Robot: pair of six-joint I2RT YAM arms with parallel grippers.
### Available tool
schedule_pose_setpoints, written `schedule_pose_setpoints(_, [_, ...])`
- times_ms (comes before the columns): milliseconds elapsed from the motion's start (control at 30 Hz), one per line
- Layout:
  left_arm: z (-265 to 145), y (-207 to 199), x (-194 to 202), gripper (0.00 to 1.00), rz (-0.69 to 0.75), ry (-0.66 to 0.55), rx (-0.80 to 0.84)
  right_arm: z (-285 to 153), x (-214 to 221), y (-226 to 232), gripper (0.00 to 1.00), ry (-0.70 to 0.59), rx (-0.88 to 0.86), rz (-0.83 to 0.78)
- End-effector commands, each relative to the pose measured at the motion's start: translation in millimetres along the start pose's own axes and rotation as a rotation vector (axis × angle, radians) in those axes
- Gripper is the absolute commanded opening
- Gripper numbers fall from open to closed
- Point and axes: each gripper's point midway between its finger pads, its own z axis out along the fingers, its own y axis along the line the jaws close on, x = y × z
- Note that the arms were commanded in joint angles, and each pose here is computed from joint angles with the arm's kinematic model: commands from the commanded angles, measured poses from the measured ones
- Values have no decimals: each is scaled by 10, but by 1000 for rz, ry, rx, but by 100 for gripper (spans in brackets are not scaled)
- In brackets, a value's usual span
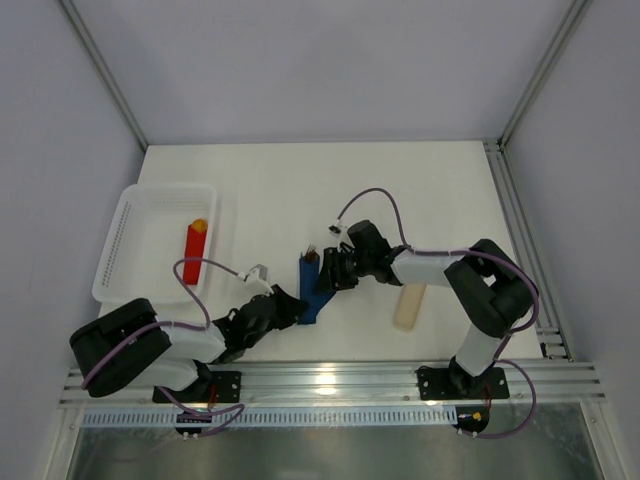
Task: Place the utensils on the paper napkin and roll it up
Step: Pick up the utensils from the center of the board.
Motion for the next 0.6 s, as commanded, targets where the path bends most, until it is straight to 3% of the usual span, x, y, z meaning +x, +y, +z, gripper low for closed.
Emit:
schedule_pose_setpoints(0, [26,24,-7,0,27,-10,-21,-81,-117,221,46,-52,-65,-34])
schedule_pose_setpoints(567, [-92,-292,-183,0,-29,-37,42,-76,-39,284,46,-38,-87,-22])
